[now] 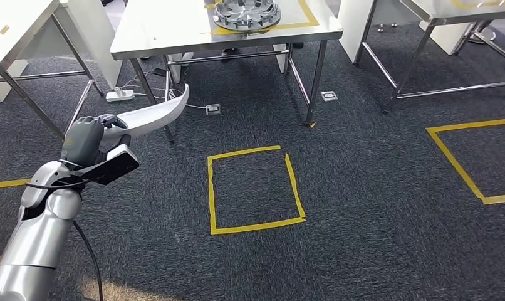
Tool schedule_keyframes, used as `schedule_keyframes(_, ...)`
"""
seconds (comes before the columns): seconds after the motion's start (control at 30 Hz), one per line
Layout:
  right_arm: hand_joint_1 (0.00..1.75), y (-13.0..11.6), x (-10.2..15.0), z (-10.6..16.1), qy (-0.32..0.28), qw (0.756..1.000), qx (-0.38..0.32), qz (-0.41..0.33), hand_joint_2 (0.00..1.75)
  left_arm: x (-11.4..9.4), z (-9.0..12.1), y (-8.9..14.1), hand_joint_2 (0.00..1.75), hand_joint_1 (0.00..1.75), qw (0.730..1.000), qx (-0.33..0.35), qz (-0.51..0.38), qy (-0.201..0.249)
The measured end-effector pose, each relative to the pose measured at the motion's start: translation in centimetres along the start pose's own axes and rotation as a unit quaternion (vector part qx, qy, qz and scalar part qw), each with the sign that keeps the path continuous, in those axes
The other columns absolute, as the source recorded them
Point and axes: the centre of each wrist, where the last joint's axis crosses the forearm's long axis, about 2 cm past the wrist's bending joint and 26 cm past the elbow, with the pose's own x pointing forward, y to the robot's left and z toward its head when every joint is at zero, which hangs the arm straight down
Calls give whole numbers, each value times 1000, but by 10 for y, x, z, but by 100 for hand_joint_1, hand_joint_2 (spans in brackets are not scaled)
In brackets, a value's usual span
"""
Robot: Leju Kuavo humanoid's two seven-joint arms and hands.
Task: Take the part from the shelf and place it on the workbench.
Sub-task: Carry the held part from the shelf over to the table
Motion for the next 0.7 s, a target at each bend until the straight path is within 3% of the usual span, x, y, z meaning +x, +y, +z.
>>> schedule_keyframes(0.7,0,4,-11,-2,5,1000,4,3,0,-1,8,-9,175,157,1000,-1,3,10)
